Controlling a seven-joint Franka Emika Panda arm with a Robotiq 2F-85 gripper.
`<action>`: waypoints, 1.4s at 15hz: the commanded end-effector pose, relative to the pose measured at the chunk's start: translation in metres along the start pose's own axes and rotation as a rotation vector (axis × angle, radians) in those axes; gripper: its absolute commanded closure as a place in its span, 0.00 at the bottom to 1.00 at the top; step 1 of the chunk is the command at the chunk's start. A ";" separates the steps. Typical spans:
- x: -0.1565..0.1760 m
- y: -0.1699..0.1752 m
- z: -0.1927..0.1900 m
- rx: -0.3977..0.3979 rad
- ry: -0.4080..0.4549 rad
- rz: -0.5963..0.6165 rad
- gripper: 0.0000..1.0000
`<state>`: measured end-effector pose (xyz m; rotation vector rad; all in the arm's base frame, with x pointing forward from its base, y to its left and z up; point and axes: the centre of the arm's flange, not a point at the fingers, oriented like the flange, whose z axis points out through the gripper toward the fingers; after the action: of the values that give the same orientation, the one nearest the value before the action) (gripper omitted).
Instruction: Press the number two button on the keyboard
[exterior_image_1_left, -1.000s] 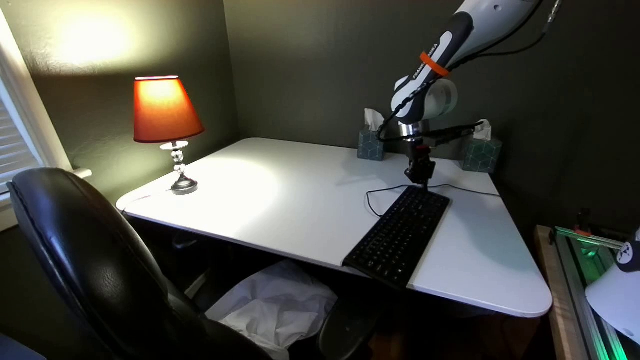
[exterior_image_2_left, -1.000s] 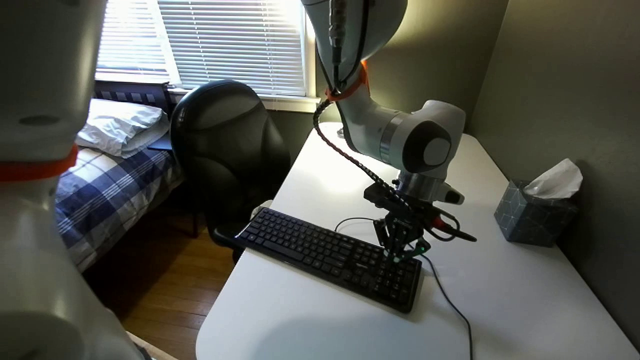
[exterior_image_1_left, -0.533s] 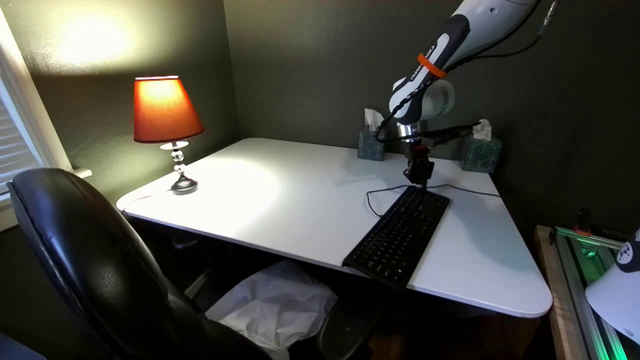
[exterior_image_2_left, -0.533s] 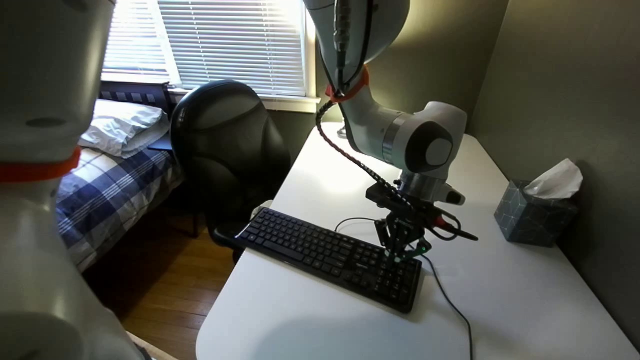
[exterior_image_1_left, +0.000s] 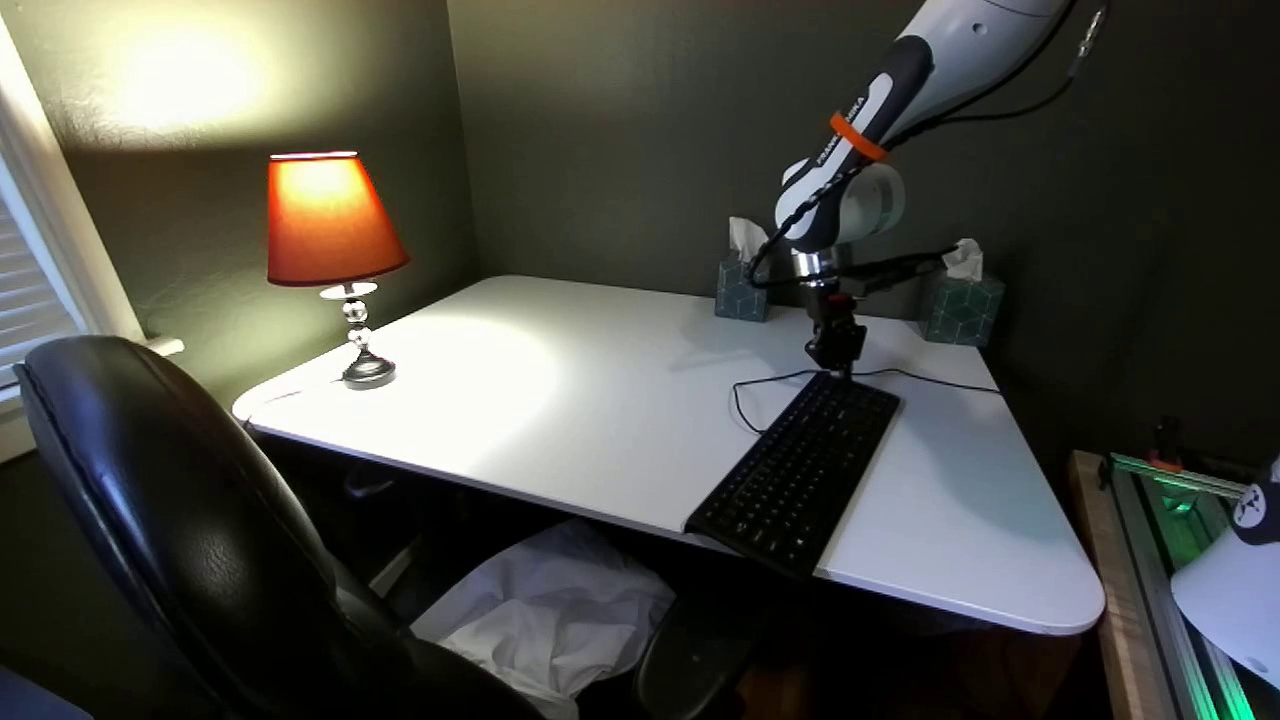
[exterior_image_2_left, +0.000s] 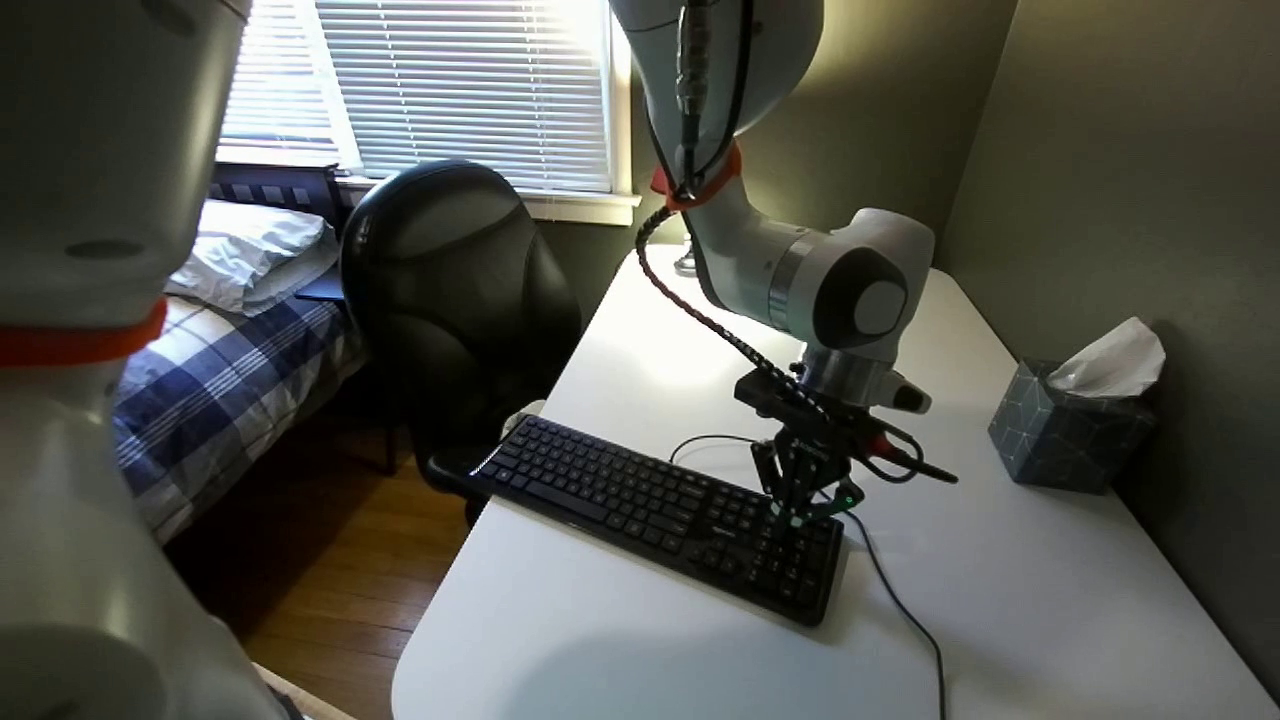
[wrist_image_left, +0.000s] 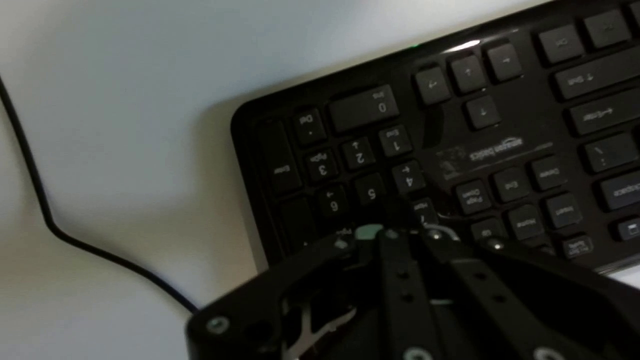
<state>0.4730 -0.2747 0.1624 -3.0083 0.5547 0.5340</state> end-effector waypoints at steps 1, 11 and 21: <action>0.009 0.001 0.004 0.028 -0.025 0.000 1.00; 0.016 -0.001 0.007 0.029 -0.049 -0.005 1.00; 0.011 0.000 0.002 0.021 -0.038 -0.005 1.00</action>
<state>0.4807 -0.2767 0.1570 -2.9928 0.5465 0.5822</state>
